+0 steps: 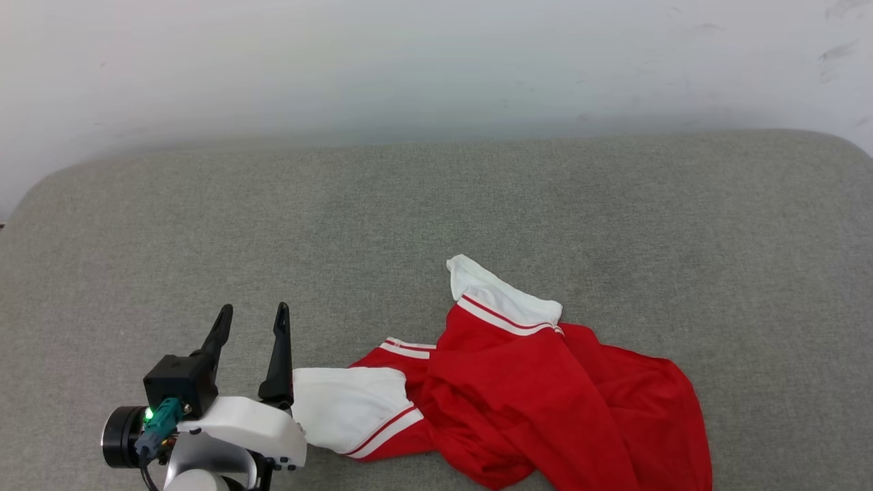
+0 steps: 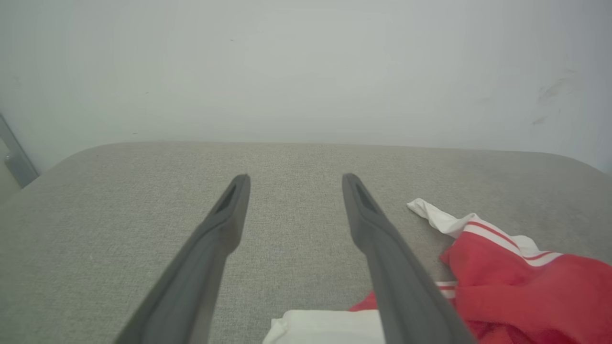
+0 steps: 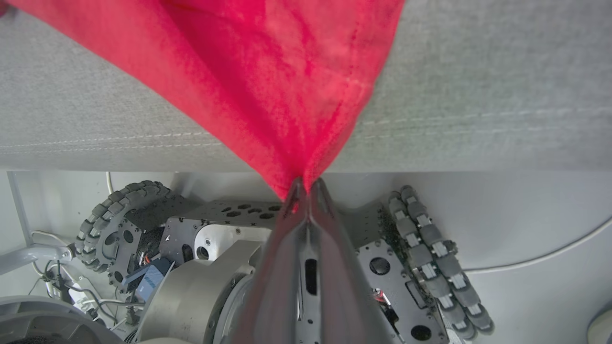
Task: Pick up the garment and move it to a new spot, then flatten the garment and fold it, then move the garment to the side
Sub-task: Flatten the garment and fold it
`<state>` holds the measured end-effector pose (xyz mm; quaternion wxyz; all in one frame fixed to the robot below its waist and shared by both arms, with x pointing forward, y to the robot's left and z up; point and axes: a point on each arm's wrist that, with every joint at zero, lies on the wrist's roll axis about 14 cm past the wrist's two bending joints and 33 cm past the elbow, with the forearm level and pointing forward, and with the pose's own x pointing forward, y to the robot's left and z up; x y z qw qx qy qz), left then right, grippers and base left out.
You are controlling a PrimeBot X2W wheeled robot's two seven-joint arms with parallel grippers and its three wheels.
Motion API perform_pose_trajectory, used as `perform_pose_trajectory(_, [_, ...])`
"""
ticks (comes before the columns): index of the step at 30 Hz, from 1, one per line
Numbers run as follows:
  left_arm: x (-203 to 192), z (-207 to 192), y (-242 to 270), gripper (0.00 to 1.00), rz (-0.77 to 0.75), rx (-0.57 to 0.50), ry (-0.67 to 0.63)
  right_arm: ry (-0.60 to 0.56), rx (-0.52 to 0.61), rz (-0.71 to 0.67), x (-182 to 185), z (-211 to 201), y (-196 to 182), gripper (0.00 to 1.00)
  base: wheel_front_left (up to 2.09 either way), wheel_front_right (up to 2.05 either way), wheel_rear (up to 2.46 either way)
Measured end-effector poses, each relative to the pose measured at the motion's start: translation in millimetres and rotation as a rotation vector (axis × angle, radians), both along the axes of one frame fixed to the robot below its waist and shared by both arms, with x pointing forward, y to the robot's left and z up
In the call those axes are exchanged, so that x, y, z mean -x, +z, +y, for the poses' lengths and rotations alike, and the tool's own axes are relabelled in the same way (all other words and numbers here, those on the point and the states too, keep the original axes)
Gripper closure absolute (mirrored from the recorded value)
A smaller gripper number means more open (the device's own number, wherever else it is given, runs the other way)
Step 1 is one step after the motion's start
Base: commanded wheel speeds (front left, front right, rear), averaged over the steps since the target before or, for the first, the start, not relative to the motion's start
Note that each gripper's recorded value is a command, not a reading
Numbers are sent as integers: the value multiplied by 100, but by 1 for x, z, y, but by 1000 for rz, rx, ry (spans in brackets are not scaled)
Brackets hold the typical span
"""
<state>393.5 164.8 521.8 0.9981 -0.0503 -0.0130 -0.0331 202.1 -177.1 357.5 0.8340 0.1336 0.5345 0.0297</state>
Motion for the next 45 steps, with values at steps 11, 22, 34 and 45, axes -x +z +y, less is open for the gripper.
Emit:
perform_pose_trajectory(11, [8, 0, -3, 0, 19, 4, 5, -165, 29, -585, -84, -23, 65, 0, 0, 0, 0])
perform_pose_trajectory(22, [2, 9, -4, 0, 10, 12, 39, -145, 18, -794, -175, -13, 99, 0, 0, 0, 0])
perform_pose_trajectory(34, [-14, 15, -8, 0, 0, 19, 62, 287, 43, -398, -259, 50, 54, 0, 0, 0, 0])
perform_pose_trajectory(45, [-20, 30, -30, 0, 46, 23, 112, 608, 90, -162, -267, 108, 14, 0, 0, 0, 0])
